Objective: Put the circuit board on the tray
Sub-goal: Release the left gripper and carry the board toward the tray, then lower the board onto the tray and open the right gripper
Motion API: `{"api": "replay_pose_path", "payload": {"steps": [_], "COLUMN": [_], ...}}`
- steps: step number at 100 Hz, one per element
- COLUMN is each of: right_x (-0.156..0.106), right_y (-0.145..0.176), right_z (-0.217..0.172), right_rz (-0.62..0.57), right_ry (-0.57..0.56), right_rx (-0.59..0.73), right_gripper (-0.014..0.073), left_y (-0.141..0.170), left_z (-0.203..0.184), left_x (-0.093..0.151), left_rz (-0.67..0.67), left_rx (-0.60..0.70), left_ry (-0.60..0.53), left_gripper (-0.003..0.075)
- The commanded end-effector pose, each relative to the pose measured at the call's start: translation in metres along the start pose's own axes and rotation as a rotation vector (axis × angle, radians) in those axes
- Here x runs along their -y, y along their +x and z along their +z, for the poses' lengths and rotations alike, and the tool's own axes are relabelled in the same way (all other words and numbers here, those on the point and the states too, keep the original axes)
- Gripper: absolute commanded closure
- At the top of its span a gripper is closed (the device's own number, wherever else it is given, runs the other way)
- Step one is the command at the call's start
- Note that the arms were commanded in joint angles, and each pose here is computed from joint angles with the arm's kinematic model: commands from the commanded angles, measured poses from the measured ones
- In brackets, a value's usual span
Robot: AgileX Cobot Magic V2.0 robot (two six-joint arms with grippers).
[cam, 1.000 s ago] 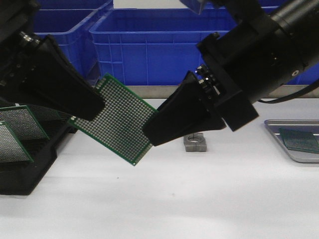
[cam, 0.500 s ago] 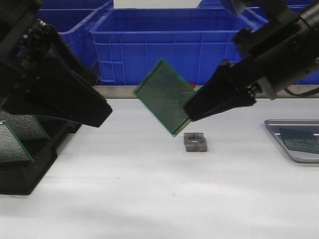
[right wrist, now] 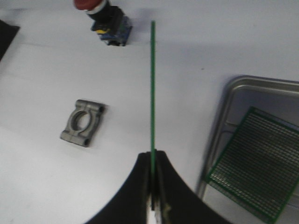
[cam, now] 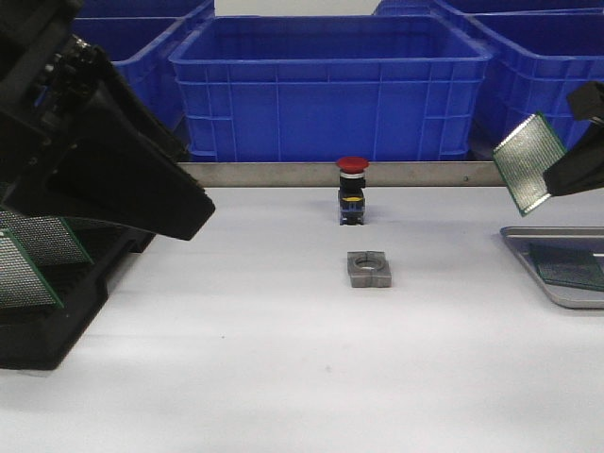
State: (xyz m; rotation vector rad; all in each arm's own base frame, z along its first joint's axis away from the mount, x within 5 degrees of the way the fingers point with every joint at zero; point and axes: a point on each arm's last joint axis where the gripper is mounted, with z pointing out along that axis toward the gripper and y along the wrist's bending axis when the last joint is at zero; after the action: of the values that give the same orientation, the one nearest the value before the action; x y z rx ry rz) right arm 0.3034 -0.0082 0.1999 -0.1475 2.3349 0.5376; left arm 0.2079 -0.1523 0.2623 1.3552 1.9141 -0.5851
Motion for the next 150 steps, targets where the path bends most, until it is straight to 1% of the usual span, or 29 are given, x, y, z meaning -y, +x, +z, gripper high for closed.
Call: {"api": "replay_pose_path", "payload": {"steps": [1, 19, 30, 35, 42, 45, 47, 52, 57, 62, 66, 83, 97, 103, 110, 115, 117, 120, 127, 129, 131, 134, 136, 138, 141, 142, 147, 149, 150], "right_x": [0.002, 0.02, 0.025, 0.025, 0.026, 0.026, 0.026, 0.026, 0.026, 0.026, 0.026, 0.019, 0.012, 0.01, 0.007, 0.003, 0.002, -0.001, -0.008, -0.011, -0.012, -0.016, -0.018, -0.019, -0.022, -0.023, -0.028, -0.03, -0.03], "right_y": [-0.014, -0.008, -0.005, -0.004, -0.003, -0.003, -0.003, -0.004, -0.004, -0.004, -0.004, -0.006, -0.009, -0.01, -0.008, -0.007, -0.006, -0.005, 0.0, 0.002, 0.003, 0.005, 0.005, 0.007, 0.007, 0.007, 0.01, 0.01, 0.01], "right_z": [-0.007, 0.005, 0.01, 0.011, 0.012, 0.012, 0.012, 0.012, 0.012, 0.012, 0.012, 0.005, -0.011, -0.018, -0.025, -0.03, -0.033, -0.036, -0.044, -0.047, -0.049, -0.053, -0.056, -0.059, -0.064, -0.066, -0.073, -0.077, -0.078], "right_rz": [0.019, 0.05, 0.061, 0.063, 0.065, 0.065, 0.065, 0.067, 0.067, 0.068, 0.068, 0.055, 0.041, 0.037, 0.032, 0.029, 0.025, 0.013, -0.012, -0.018, -0.02, -0.028, -0.034, -0.038, -0.046, -0.05, -0.064, -0.073, -0.075], "right_ry": [0.013, 0.128, 0.142, 0.144, 0.144, 0.144, 0.144, 0.144, 0.145, 0.146, 0.14, 0.066, -0.017, -0.034, -0.033, -0.028, -0.026, -0.024, -0.029, -0.03, -0.029, -0.026, -0.021, -0.015, -0.004, 0.003, 0.027, 0.039, 0.043], "right_rx": [0.066, 0.044, 0.028, 0.025, 0.022, 0.022, 0.022, 0.023, 0.023, 0.024, 0.023, 0.026, 0.035, 0.033, 0.019, 0.017, 0.017, 0.015, 0.017, 0.016, 0.019, 0.029, 0.038, 0.045, 0.061, 0.069, 0.095, 0.111, 0.115], "right_gripper": [0.0662, 0.0662, 0.0659, 0.0635, 0.0538, 0.0468, 0.0439, 0.032, 0.023, 0.017, 0.0144, 0.0141, 0.0144, 0.0156, 0.0234, 0.0348, 0.0382, 0.0468, 0.0638, 0.0671, 0.0664, 0.0653, 0.0655, 0.0656, 0.0656, 0.0656, 0.0656, 0.0656, 0.0656], "left_y": [-0.014, -0.014, -0.014, -0.014, -0.014, -0.014, -0.014, -0.014, -0.014, -0.014, -0.014, -0.014, -0.014, -0.014, -0.014, -0.014, -0.014, -0.015, -0.014, -0.014, -0.014, -0.013, -0.013, -0.012, -0.011, -0.011, -0.009, -0.008, -0.008], "left_z": [-0.008, -0.008, -0.008, -0.008, -0.008, -0.008, -0.008, -0.008, -0.008, -0.008, -0.008, -0.008, -0.008, -0.008, -0.008, -0.008, -0.008, -0.008, -0.008, -0.008, -0.008, -0.009, -0.009, -0.01, -0.011, -0.011, -0.012, -0.014, -0.014], "left_x": [0.001, 0.001, 0.001, 0.001, 0.001, 0.001, 0.001, 0.001, 0.001, 0.001, 0.001, 0.001, 0.001, 0.001, 0.001, 0.0, 0.0, -0.001, -0.002, -0.002, -0.003, -0.004, -0.005, -0.006, -0.007, -0.007, -0.009, -0.009, -0.01], "left_rz": [-0.012, -0.012, -0.012, -0.012, -0.012, -0.012, -0.012, -0.012, -0.012, -0.012, -0.014, -0.015, -0.015, -0.015, -0.02, -0.042, -0.054, -0.074, -0.116, -0.134, -0.147, -0.174, -0.182, -0.204, -0.212, -0.216, -0.222, -0.227, -0.226], "left_rx": [0.067, 0.067, 0.067, 0.067, 0.067, 0.067, 0.067, 0.067, 0.067, 0.067, 0.066, 0.066, 0.066, 0.066, 0.067, 0.068, 0.069, 0.07, 0.069, 0.069, 0.069, 0.07, 0.069, 0.068, 0.067, 0.066, 0.062, 0.061, 0.059], "left_ry": [-0.019, -0.019, -0.015, -0.015, -0.015, -0.015, -0.015, -0.015, -0.015, -0.015, -0.012, -0.011, -0.011, -0.011, -0.015, -0.021, -0.023, -0.031, -0.043, -0.043, -0.046, -0.049, -0.051, -0.051, -0.054, -0.052, -0.048, -0.045, -0.044], "left_gripper": [0.0101, 0.0101, 0.0101, 0.0101, 0.0101, 0.0101, 0.0101, 0.0101, 0.0101, 0.0101, 0.0101, 0.0101, 0.0101, 0.0101, 0.0104, 0.0116, 0.0127, 0.0147, 0.0227, 0.0271, 0.0296, 0.0365, 0.0395, 0.0459, 0.051, 0.0563, 0.0675, 0.0745, 0.0745]}}
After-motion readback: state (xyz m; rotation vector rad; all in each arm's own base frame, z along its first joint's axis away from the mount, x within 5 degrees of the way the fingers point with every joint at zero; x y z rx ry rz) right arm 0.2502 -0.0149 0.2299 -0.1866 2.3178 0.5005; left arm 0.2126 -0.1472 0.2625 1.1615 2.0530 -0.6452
